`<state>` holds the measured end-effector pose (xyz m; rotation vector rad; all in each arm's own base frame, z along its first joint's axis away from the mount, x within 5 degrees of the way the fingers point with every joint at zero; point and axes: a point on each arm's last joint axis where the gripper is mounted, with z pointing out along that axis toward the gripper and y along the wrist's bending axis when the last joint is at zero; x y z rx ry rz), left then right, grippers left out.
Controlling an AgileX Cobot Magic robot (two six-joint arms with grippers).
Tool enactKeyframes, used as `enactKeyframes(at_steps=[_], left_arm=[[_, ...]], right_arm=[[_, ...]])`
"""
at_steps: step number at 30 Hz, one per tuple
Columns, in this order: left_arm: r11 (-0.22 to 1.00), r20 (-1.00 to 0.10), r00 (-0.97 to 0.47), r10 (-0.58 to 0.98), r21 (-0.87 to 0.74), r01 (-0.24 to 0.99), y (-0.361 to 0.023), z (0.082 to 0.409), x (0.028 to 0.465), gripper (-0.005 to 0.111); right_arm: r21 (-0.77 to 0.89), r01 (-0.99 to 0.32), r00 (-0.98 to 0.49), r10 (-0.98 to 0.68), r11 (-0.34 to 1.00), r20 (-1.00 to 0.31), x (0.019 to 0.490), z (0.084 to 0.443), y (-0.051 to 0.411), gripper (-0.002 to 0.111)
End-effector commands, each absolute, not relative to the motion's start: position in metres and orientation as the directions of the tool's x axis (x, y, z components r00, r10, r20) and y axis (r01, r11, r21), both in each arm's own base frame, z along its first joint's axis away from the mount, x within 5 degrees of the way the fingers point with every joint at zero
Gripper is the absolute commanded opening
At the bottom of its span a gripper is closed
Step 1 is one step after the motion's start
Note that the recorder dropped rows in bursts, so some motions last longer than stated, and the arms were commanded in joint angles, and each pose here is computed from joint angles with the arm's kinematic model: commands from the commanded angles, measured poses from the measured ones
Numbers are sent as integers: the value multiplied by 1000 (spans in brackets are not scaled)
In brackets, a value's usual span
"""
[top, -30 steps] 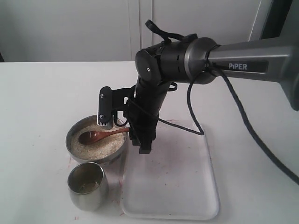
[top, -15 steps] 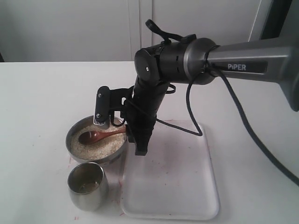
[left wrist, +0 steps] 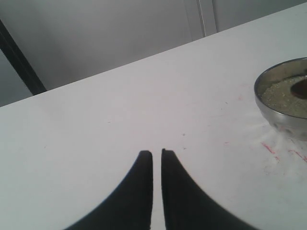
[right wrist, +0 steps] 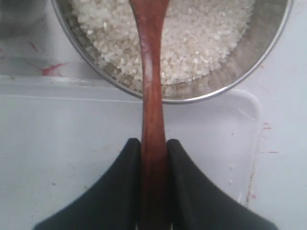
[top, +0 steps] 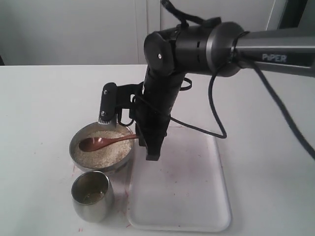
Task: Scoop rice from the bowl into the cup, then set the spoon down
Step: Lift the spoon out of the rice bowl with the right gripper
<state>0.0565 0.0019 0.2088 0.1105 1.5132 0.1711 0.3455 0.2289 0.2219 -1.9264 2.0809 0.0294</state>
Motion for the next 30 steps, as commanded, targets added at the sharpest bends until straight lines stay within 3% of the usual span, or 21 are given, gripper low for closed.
enactKeyframes(at_steps=[1,5,11,21,30], left_arm=[[985,-983,62,171,168,-38,2,211,56,14],[985,-983,62,171,168,-38,2,211,56,14],[985,-983,62,171,168,-38,2,211,56,14],[985,-983,62,171,168,-38,2,211,56,14],[985,-983,62,171,168,-38,2,211,56,14]], right_arm=[[-190,-955,-166,-943,227,-289,326,261,229,0],[-183,-909,-314,-904,375,-290,310,284,226,0],[-442,-776,-432,-890,450,-148,283,307,232,0],[-741,-645,-255,-967,187,-23,254,312,279,0],[-773,-630,-213,-943,-68,257,276,250,284,0]])
